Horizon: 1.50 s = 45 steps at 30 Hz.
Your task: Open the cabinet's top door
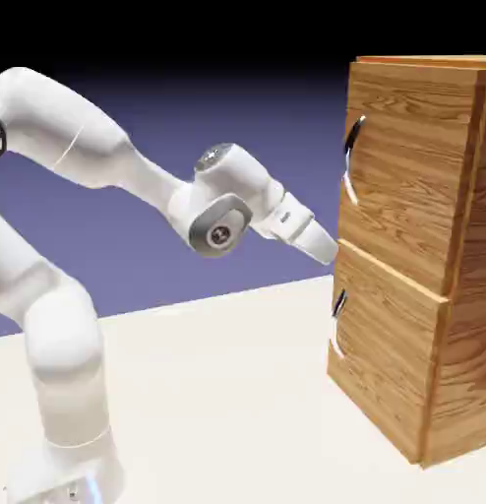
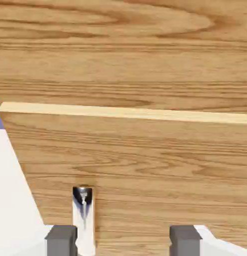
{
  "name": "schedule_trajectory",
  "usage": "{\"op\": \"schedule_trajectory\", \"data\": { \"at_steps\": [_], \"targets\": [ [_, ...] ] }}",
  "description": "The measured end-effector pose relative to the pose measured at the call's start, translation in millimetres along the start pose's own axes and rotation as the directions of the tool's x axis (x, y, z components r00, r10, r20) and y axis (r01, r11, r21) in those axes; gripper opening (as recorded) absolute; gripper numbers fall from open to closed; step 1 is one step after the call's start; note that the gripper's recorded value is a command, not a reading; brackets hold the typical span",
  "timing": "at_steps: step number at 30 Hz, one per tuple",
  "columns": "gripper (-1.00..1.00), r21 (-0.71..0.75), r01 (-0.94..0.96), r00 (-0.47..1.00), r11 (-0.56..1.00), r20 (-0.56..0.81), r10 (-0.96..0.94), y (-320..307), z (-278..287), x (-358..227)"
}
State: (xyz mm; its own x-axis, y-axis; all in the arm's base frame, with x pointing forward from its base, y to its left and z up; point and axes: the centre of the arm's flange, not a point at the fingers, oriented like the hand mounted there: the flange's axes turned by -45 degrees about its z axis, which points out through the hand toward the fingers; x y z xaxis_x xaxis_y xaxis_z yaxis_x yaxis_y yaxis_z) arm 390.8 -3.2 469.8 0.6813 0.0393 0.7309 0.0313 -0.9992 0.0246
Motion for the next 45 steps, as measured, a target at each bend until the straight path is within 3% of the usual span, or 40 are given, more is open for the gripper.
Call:
{"op": "schedule_trajectory", "data": {
  "at_steps": [23, 45],
  "targets": [
    [0.0, 0.01, -0.069, 0.969, 0.998, -0.237, 0.07, 36.9, -54.5, 41.3],
    [0.0, 0.008, -0.071, 0.862, 0.997, -0.502, 0.065, 5.3, -69.4, 49.8]
  ]
}}
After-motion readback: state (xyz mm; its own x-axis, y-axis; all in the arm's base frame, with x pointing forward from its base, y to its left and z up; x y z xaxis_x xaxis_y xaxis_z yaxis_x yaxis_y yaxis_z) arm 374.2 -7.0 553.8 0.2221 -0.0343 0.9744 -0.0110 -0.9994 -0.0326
